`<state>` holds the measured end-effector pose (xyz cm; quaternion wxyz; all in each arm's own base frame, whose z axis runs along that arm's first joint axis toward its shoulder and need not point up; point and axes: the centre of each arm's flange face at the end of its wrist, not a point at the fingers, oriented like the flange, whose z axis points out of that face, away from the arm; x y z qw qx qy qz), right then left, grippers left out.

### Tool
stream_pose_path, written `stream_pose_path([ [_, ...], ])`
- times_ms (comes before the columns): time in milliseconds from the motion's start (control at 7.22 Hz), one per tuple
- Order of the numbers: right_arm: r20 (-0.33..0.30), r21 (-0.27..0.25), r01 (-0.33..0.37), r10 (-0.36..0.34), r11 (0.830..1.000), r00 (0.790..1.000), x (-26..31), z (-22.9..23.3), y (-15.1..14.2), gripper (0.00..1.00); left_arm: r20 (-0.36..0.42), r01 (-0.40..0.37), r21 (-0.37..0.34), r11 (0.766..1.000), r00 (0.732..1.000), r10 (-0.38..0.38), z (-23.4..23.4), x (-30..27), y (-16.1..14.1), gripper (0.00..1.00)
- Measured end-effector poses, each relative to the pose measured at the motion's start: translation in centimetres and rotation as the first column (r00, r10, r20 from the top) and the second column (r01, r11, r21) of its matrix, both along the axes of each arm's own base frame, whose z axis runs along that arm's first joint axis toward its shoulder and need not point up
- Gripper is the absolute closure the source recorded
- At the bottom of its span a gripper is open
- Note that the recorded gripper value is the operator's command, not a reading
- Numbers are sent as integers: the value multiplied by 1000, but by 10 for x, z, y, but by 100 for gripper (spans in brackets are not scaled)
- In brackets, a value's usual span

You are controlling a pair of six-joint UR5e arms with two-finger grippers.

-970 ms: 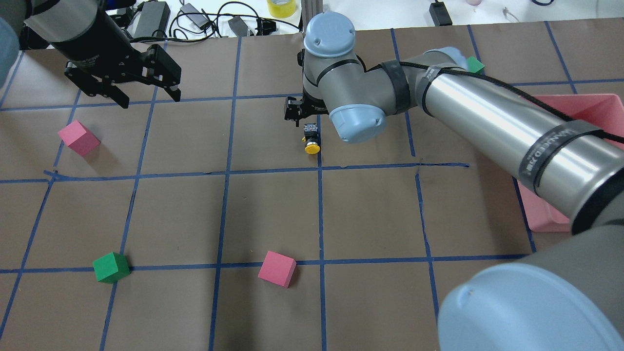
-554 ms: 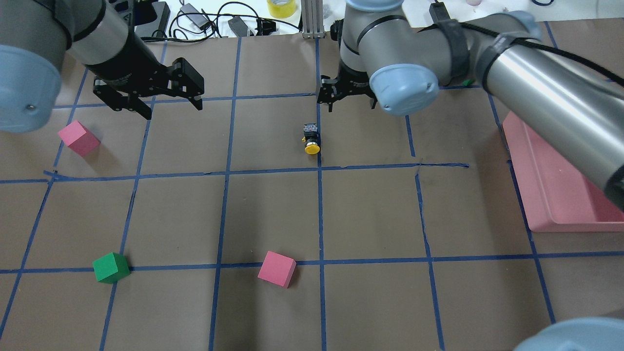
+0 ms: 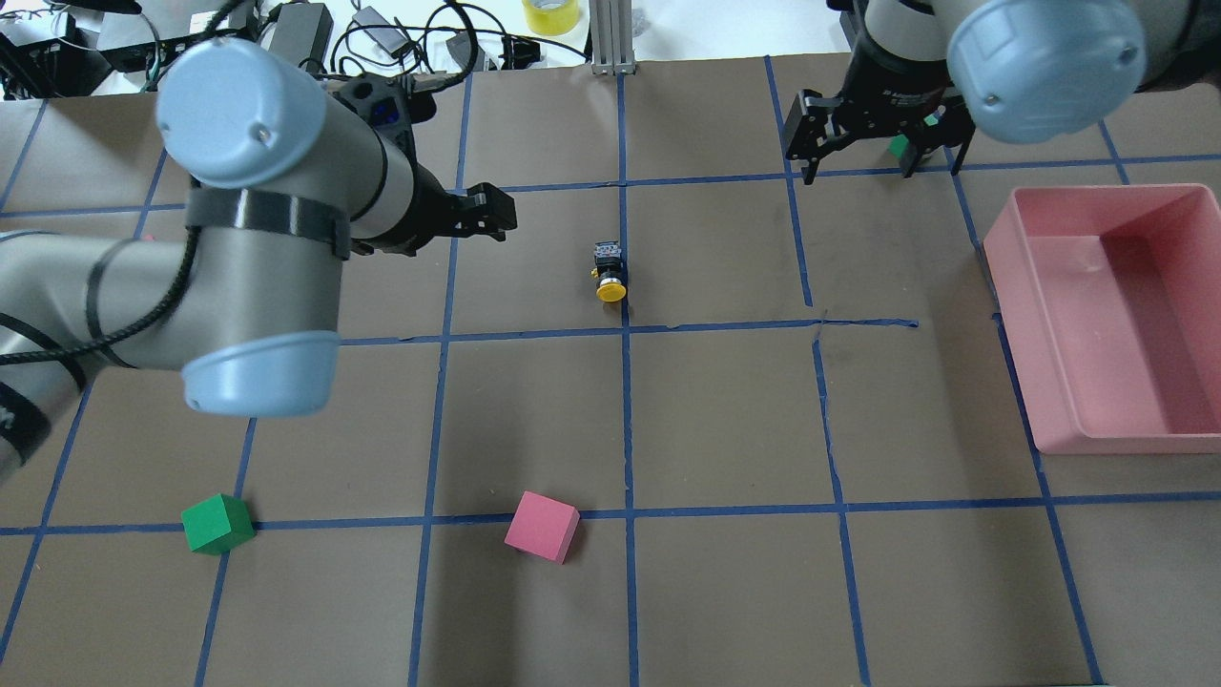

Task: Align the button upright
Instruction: 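Open the right gripper and raise it away while the left arm reaches toward the button, then lower the left gripper over the lying button and close on its body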

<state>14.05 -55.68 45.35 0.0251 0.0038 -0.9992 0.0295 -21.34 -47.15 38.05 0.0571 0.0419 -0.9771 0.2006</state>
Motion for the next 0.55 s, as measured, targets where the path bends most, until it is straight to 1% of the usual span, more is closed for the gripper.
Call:
stream_pose_path([
  [139,-23,6,9,-9,1000,1000,-6,13,10,0,14,-7,-54,998,1000,8,-25,-16,10,1],
  [277,-32,14,14,-13,1000,999,-8,21,17,0,20,-17,-101,995,1000,19,-46,-32,16,1],
  [416,-35,15,14,-13,1000,999,-8,27,22,0,29,-26,-137,990,999,30,-64,-48,20,1],
  [554,-17,13,19,-19,1000,1000,-3,29,26,0,47,-35,-170,985,998,43,-83,-68,24,1],
])
